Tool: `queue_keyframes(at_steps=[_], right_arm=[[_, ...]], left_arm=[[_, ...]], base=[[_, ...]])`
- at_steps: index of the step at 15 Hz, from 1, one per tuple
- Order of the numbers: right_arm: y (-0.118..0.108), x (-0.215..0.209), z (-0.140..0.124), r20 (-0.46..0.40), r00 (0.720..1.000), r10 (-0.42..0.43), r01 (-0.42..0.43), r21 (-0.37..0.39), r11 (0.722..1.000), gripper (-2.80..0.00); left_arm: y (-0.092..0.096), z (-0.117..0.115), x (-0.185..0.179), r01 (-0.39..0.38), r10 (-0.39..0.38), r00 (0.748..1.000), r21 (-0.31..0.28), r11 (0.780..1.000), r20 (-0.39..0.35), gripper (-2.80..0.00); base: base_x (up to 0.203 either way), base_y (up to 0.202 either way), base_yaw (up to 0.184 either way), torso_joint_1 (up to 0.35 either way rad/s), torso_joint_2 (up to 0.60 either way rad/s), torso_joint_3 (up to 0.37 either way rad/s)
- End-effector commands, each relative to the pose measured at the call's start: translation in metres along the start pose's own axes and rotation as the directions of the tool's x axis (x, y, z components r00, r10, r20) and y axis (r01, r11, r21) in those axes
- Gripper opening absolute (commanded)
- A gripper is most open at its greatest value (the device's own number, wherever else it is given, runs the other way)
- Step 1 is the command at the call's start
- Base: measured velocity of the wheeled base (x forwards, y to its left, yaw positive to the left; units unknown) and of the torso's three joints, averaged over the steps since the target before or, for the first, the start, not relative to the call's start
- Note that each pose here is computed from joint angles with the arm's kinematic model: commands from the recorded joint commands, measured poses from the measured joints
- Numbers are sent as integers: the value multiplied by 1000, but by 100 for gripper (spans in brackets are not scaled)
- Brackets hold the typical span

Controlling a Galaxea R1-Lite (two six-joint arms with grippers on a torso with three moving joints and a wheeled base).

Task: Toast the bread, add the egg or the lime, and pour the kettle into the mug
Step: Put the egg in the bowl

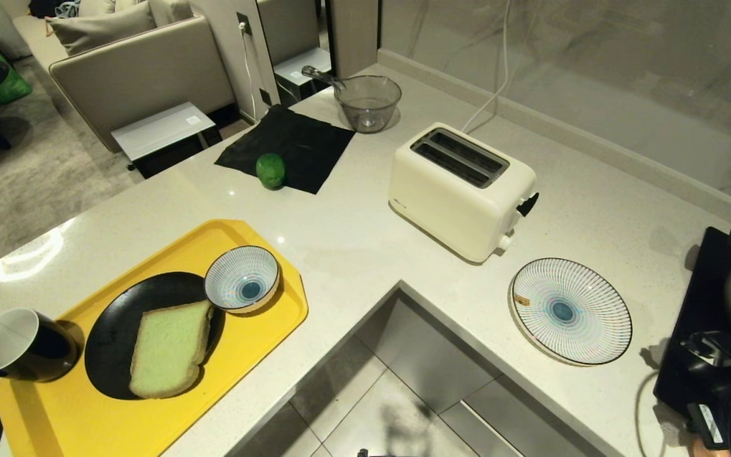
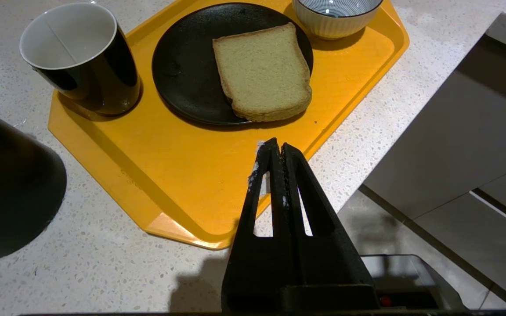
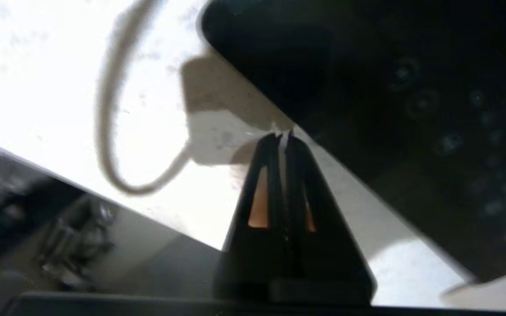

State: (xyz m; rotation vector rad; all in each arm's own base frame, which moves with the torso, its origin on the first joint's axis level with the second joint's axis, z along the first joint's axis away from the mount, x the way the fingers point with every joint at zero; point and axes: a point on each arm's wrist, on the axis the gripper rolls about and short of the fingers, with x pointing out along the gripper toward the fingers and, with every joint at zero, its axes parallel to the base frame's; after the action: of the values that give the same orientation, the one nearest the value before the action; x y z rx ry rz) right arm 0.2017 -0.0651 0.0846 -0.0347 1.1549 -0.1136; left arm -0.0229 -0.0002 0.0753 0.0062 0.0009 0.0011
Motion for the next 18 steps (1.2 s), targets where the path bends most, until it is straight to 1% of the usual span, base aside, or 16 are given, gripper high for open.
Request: queue_keyframes(at_steps=[1, 3, 7, 9, 10, 12, 13, 14, 17, 18], right_arm=[[0, -9, 0, 38, 999, -11, 11, -5, 1000, -280], [1, -17, 0, 72, 997, -19, 20, -7, 1000, -280], [0, -20, 1, 82, 996, -39, 40, -6, 999, -280], [1, -28, 0, 116, 992, -51, 52, -10, 999, -280], [1, -34, -3, 132, 990, -54, 59, -34, 998, -280], [4, -43, -13, 155, 986, -64, 81, -109, 991, -280], [5, -47, -18, 163, 983, -80, 101, -126, 987, -280], [6, -50, -23, 168, 981, -98, 120, -129, 984, -280], [10, -56, -40, 174, 979, -108, 132, -135, 982, -280], [11, -57, -44, 175, 979, -107, 134, -150, 979, -16]], left_arm=[[0, 0, 0, 0, 0, 1000, 0, 1000, 1, -280], [0, 0, 0, 0, 0, 1000, 0, 1000, 1, -280], [0, 0, 0, -2, 2, 1000, 0, 1000, 1, -280], [0, 0, 0, 0, 0, 1000, 0, 1000, 1, -280], [0, 0, 0, -2, 2, 1000, 0, 1000, 1, -280], [0, 0, 0, -2, 2, 1000, 0, 1000, 1, -280], [0, 0, 0, 0, 0, 1000, 0, 1000, 1, -280], [0, 0, 0, 0, 0, 1000, 0, 1000, 1, -280], [0, 0, 0, 0, 0, 1000, 0, 1000, 1, -280], [0, 0, 0, 0, 0, 1000, 0, 1000, 1, -280]], base=[[0, 0, 0, 0, 0, 0], [0, 0, 0, 0, 0, 0], [0, 0, 0, 0, 0, 0], [0, 0, 0, 0, 0, 0], [0, 0, 0, 0, 0, 0], [0, 0, 0, 0, 0, 0], [0, 0, 0, 0, 0, 0], [0, 0, 0, 0, 0, 0], [0, 0, 0, 0, 0, 0], [0, 0, 0, 0, 0, 0]])
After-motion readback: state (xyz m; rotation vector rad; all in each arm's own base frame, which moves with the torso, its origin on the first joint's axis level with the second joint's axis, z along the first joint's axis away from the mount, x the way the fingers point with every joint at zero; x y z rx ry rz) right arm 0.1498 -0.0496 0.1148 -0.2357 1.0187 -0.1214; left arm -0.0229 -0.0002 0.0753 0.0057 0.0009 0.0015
